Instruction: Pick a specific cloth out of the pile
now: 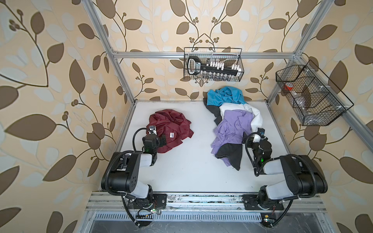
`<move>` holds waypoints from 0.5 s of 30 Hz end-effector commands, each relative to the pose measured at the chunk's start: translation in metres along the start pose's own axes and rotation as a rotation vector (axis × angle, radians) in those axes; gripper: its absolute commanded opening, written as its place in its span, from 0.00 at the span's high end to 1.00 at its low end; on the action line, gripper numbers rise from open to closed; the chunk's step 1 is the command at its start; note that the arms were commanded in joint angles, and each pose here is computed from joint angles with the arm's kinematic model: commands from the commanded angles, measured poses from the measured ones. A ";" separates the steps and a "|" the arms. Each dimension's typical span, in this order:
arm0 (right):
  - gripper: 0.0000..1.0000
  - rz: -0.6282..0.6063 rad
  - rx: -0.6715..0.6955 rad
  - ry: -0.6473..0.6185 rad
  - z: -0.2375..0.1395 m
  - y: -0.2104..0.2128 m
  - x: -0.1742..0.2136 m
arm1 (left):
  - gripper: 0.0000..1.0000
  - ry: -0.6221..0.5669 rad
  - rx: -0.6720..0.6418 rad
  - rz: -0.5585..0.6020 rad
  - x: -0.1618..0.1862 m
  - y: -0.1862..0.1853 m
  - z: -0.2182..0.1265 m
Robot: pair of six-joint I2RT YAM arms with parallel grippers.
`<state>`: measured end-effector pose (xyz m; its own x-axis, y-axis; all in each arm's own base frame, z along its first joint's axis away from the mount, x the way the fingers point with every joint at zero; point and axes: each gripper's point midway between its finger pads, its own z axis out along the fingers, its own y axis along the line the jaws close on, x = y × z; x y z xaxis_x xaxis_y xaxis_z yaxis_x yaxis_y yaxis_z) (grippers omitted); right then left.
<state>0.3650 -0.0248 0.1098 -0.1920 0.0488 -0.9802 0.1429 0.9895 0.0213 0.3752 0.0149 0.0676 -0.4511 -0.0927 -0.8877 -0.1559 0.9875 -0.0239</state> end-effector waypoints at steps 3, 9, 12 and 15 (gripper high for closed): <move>0.00 -0.007 -0.014 -0.016 0.004 0.003 -0.007 | 0.01 -0.029 0.015 -0.011 -0.011 -0.003 0.001; 0.00 -0.007 -0.012 -0.016 0.004 0.002 -0.007 | 0.01 -0.029 0.015 -0.011 -0.011 -0.003 0.001; 0.00 -0.006 -0.012 -0.018 0.004 0.002 -0.008 | 0.01 -0.028 0.015 -0.011 -0.011 -0.003 0.002; 0.00 -0.006 -0.012 -0.017 0.004 0.002 -0.008 | 0.01 -0.029 0.015 -0.012 -0.011 -0.003 0.002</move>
<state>0.3650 -0.0248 0.1097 -0.1923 0.0488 -0.9801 0.1429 0.9895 0.0212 0.3753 0.0148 0.0676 -0.4511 -0.0928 -0.8876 -0.1556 0.9875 -0.0241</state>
